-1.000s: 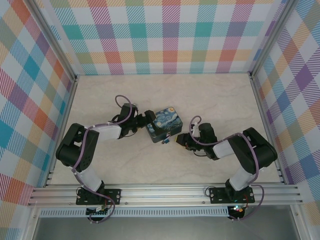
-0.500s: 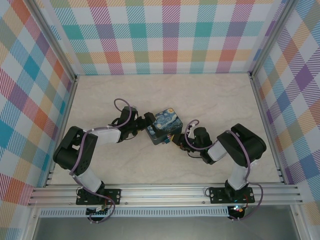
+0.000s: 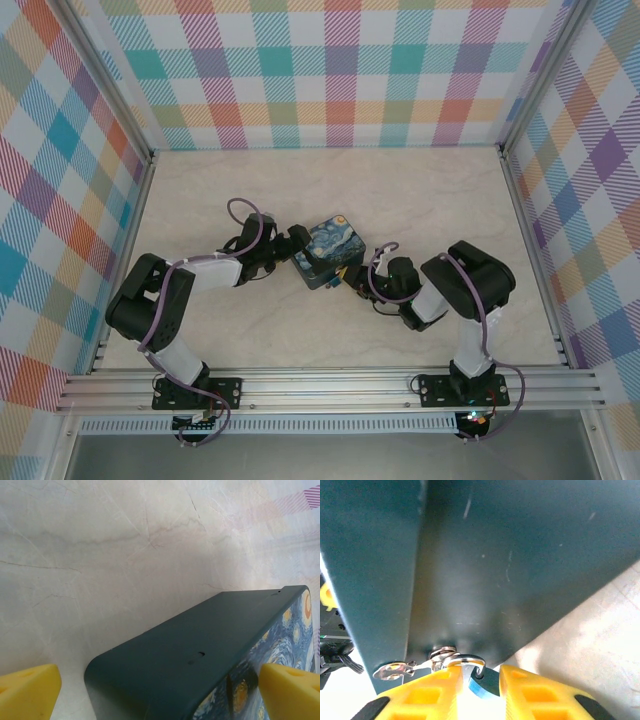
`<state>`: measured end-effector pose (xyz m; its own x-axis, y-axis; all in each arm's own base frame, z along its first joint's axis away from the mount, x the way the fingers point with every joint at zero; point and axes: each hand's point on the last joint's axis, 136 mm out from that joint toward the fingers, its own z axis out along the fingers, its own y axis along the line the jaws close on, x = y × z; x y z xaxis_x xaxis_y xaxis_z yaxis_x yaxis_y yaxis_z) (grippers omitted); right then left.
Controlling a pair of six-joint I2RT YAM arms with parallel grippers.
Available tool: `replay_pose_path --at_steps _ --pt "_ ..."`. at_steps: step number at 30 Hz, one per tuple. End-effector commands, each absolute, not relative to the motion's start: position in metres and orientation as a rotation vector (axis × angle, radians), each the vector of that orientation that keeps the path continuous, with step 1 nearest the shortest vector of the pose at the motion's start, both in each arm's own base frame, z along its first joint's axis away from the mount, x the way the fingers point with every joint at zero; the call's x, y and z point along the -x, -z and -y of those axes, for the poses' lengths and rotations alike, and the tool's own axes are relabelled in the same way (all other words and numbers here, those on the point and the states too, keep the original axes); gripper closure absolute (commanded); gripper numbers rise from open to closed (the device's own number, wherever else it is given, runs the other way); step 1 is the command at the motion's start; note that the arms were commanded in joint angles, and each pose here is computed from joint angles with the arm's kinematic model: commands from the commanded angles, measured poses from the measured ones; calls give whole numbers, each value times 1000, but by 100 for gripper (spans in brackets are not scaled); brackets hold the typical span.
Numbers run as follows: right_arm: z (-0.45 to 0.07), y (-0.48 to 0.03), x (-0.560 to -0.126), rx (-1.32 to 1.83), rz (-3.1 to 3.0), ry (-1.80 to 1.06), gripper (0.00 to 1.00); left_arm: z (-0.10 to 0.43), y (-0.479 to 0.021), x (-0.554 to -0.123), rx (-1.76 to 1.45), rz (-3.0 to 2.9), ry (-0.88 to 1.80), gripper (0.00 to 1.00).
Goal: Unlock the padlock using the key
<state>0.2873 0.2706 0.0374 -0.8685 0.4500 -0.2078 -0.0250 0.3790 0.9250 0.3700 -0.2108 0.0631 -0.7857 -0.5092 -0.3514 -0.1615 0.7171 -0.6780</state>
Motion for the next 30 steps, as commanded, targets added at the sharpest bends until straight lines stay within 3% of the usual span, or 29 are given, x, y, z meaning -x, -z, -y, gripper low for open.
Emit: replay_pose_path --at_steps 1,14,22,30 --pt "-265 -36 -308 -433 -2148 -1434 77 203 -41 -348 541 -2485 805 0" --pt "-253 -45 -334 -457 -2067 -1381 94 197 -43 -347 550 -2476 768 0" --pt "-245 -51 -343 -452 -2048 -1369 99 193 -40 -346 559 -2479 748 0" --pt "-240 -47 -338 -440 -2091 -1372 91 189 -43 -345 566 -2473 747 0"
